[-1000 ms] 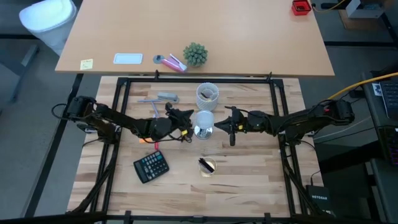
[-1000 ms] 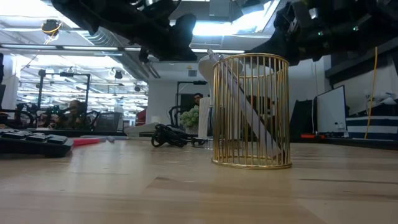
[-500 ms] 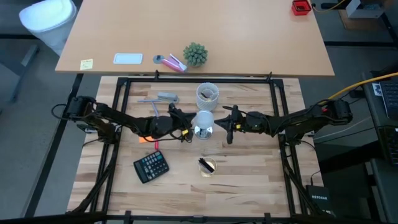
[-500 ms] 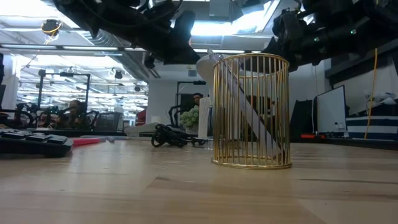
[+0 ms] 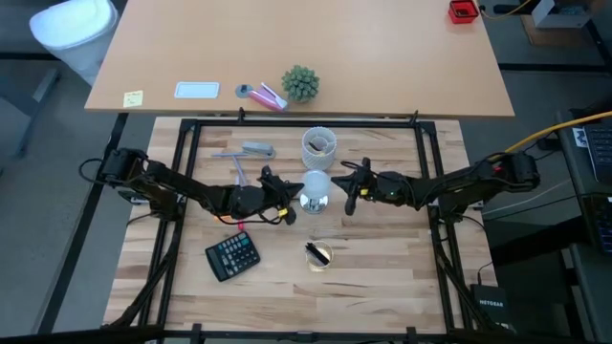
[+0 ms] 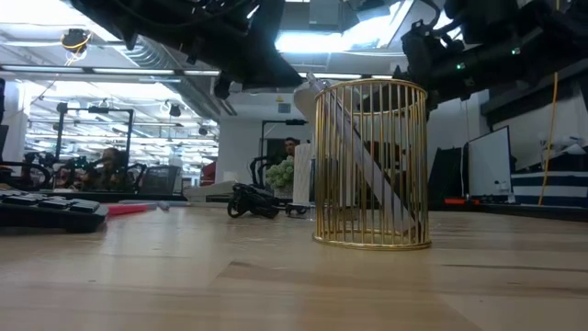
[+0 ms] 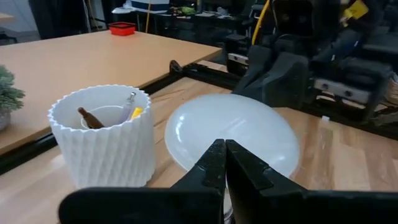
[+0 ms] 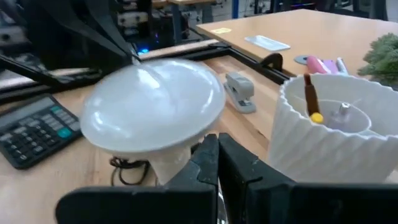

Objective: Screw lightbulb
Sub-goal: Remove the lightbulb from the lamp

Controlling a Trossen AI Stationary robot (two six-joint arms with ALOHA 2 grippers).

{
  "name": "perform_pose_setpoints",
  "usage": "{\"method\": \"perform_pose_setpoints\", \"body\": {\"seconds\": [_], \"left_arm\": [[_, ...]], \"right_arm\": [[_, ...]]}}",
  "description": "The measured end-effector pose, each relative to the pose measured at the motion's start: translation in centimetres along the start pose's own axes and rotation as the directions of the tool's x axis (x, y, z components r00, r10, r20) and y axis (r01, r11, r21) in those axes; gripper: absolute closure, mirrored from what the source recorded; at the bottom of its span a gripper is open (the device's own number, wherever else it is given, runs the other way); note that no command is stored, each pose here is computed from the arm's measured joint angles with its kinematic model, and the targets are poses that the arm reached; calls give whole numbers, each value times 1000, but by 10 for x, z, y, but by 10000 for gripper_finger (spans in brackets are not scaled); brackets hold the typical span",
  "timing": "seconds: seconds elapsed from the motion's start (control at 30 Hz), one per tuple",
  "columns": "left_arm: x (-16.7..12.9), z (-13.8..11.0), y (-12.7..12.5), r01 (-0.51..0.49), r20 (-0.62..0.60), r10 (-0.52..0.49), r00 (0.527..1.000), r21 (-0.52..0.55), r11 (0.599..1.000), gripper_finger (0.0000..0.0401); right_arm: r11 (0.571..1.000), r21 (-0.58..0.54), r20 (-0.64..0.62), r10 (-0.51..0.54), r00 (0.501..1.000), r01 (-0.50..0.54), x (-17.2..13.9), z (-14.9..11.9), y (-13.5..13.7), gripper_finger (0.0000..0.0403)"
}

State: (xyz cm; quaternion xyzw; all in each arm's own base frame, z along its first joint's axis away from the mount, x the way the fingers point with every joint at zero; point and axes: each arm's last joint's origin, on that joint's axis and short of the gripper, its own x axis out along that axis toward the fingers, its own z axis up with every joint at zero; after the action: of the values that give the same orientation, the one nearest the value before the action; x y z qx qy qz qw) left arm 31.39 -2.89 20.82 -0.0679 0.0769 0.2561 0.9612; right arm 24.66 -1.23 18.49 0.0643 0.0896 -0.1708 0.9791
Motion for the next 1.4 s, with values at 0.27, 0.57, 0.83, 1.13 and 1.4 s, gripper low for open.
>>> {"method": "perform_pose_setpoints", "body": {"seconds": [0.27,0.57,0.83,1.13,1.4], "left_arm": [[-2,7,-5,17,77,-22,997,54,998,398],[4,19,5,-38,162,24,987,86,996,398],[18,18,30,-128,118,117,986,86,988,398],[21,7,35,-129,18,128,992,50,990,398],[16,5,24,-40,7,40,999,24,999,398]], "right_arm": [[998,-58,31,-11,999,13,-2,5,0,398],[986,-62,142,161,977,-153,-22,32,2,397],[905,-58,37,424,905,-422,-21,23,10,398],[927,-53,-1,372,928,-372,-7,8,11,398],[961,-53,-3,273,962,-273,-3,4,8,398]]}}
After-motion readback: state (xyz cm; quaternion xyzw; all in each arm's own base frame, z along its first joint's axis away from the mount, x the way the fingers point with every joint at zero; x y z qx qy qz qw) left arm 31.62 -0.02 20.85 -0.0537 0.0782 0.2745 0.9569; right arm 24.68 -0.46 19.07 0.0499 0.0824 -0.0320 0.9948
